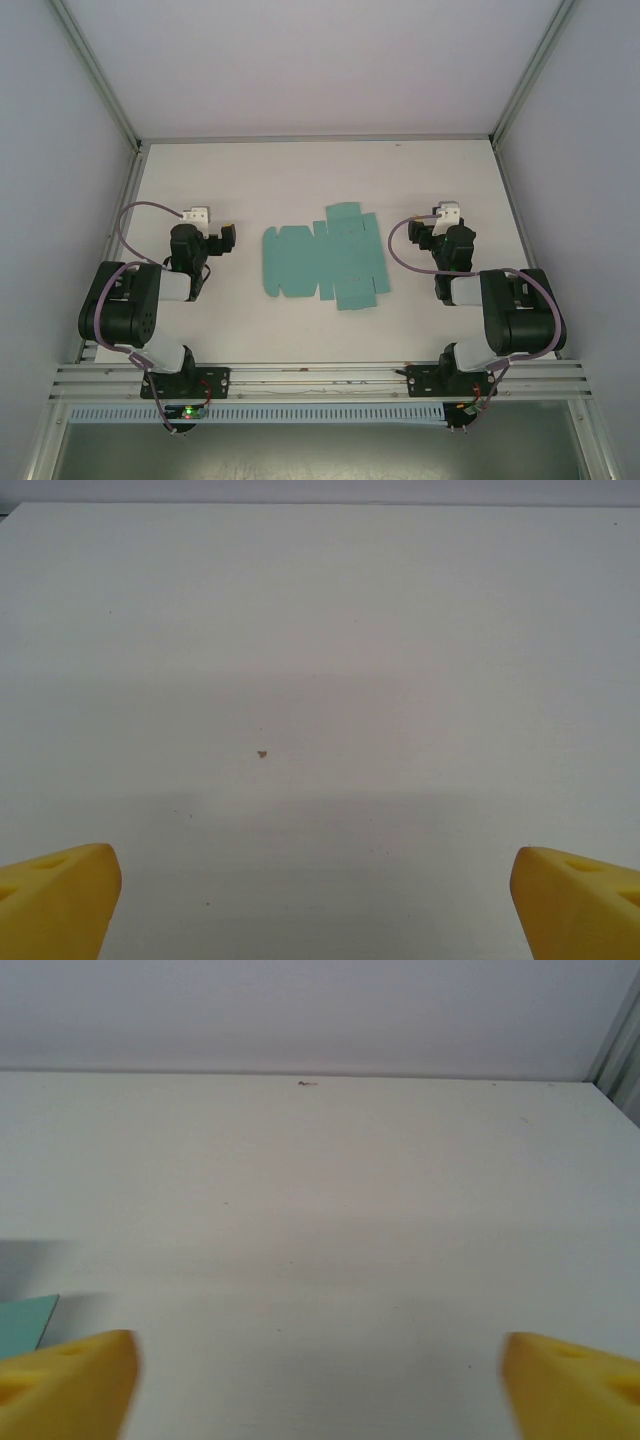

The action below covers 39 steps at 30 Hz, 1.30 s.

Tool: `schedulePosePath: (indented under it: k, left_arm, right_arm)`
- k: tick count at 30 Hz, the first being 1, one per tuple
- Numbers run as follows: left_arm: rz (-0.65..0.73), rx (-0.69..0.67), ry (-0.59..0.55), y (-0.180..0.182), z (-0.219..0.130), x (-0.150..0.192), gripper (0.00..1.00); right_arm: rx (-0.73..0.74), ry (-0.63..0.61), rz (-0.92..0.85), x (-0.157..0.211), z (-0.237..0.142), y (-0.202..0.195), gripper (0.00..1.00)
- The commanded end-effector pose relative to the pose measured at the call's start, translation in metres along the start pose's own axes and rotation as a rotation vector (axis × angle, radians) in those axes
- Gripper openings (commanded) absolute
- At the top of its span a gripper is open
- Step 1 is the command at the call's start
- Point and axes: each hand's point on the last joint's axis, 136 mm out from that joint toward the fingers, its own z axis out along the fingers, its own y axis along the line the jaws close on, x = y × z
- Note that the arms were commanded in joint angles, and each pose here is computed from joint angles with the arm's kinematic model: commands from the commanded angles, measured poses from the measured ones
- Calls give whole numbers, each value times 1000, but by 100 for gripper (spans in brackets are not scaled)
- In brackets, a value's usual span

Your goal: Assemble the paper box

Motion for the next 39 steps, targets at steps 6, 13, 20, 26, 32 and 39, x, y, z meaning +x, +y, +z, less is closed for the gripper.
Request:
schedulePosePath:
  k: [6, 13, 20, 26, 32, 39]
  left_arm:
    - [-1, -16, -28, 6, 1, -12, 100]
    - [1, -5, -12, 3, -8, -36, 100]
    - [-228, 5, 66, -5, -45, -84, 100]
    - [-461, 158, 323, -49, -57, -57, 100]
    - [-390, 195, 631, -102, -57, 8, 100]
    - [-369, 297, 700, -138, -54, 27, 100]
  right_arm:
    - [10, -21, 6, -6, 1, -4, 99]
    - [-22, -39, -11, -22, -5, 2, 99]
    - [8, -56, -46, -87, -30, 26, 99]
    - [-117, 241, 121, -85, -44, 84, 99]
    - [-357, 577, 194, -20, -45, 166, 83]
    - [-205, 818, 213, 45, -22, 162, 46]
